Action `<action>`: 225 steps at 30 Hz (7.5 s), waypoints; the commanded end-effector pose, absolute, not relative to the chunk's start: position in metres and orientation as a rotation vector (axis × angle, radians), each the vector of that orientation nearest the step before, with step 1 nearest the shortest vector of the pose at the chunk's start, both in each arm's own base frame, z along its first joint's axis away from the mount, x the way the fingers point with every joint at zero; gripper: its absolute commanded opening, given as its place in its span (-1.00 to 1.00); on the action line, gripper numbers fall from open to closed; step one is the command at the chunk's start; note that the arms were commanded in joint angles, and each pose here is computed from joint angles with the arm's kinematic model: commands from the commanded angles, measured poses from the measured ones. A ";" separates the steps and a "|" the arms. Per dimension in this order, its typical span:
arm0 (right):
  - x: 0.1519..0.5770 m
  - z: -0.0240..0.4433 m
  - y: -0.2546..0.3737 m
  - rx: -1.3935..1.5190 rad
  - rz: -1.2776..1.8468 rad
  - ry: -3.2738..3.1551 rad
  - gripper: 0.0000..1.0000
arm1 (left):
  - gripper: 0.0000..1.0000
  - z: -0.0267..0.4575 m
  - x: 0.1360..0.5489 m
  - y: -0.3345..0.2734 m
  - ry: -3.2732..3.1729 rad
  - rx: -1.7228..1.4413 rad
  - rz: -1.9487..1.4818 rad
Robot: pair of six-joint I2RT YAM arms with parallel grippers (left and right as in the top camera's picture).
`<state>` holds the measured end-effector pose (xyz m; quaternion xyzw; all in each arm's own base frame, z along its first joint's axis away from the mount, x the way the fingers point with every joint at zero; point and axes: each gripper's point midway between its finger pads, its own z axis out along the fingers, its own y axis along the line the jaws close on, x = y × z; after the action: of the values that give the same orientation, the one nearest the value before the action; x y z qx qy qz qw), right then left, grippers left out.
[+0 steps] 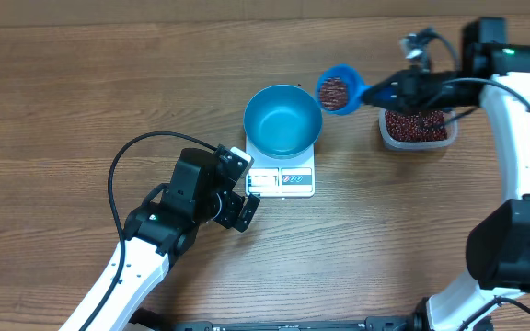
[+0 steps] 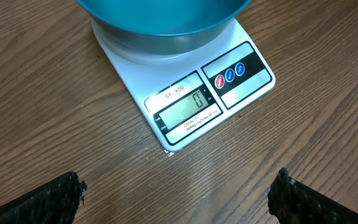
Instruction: Scoop item into bowl and weigh 150g on scale
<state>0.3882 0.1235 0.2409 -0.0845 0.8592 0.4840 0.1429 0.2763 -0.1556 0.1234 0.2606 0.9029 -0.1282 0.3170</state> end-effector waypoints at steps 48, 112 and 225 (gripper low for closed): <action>0.396 0.200 0.188 -0.397 0.730 2.698 -0.93 | 0.99 0.124 0.276 -0.157 2.377 0.670 -0.345; 0.404 0.281 0.186 -0.480 0.012 2.382 -0.93 | 0.99 0.124 0.276 -0.157 2.377 0.670 -0.345; 0.427 0.242 0.033 -0.093 0.198 2.589 -0.93 | 0.99 0.124 0.276 -0.157 2.378 0.670 -0.345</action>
<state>0.4234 0.0359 0.2535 -0.0363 0.9557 0.0788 0.2811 0.2762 -0.1556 0.1234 0.2606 0.9029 -0.1282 0.3168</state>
